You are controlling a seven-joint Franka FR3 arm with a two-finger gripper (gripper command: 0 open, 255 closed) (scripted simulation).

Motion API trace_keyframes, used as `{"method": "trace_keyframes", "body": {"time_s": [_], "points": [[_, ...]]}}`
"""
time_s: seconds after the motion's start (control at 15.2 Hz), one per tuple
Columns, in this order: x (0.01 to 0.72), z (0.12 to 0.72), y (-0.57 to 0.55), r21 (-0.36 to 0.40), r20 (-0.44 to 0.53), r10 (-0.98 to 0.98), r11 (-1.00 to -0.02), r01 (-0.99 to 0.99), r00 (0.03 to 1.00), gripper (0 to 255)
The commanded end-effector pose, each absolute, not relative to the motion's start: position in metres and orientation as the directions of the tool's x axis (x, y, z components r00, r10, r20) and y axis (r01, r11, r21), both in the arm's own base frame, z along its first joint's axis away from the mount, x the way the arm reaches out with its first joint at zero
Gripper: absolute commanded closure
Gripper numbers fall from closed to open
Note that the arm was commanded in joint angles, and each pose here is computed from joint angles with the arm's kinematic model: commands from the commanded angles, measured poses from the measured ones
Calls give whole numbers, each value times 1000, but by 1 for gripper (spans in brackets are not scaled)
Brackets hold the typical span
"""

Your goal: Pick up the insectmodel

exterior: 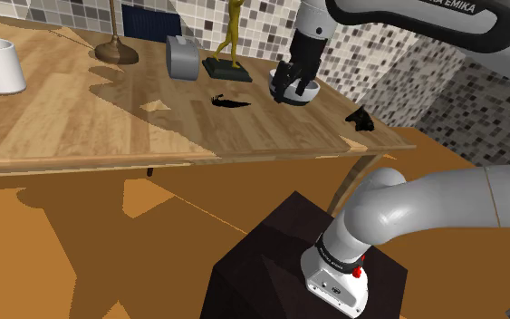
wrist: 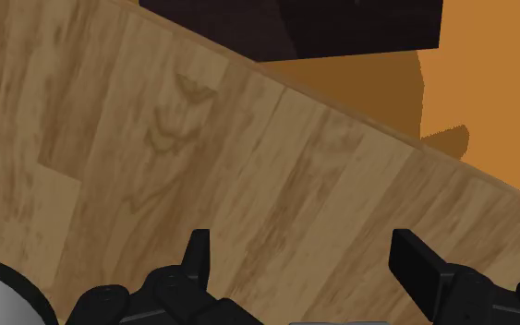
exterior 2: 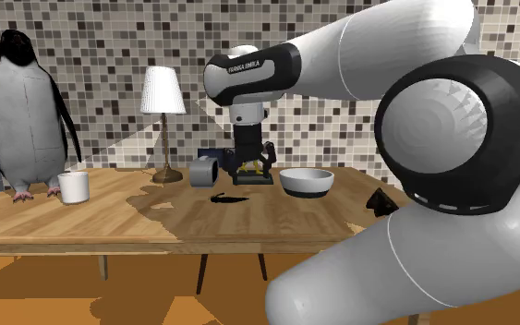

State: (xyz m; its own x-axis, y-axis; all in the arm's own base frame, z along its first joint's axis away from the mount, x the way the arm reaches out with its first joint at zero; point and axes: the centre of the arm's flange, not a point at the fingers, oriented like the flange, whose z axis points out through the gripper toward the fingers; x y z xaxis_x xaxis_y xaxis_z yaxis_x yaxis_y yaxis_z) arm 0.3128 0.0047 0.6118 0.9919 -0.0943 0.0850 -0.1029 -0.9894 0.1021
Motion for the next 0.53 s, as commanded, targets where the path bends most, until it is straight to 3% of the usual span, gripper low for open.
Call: {"method": "trace_keyframes", "body": {"time_s": [0.0, 0.46], "points": [[313, 612, 5, 102, 85, -94, -989, -103, 992, 0], [402, 587, -38, 44, 21, 269, -962, 268, 963, 0]]}}
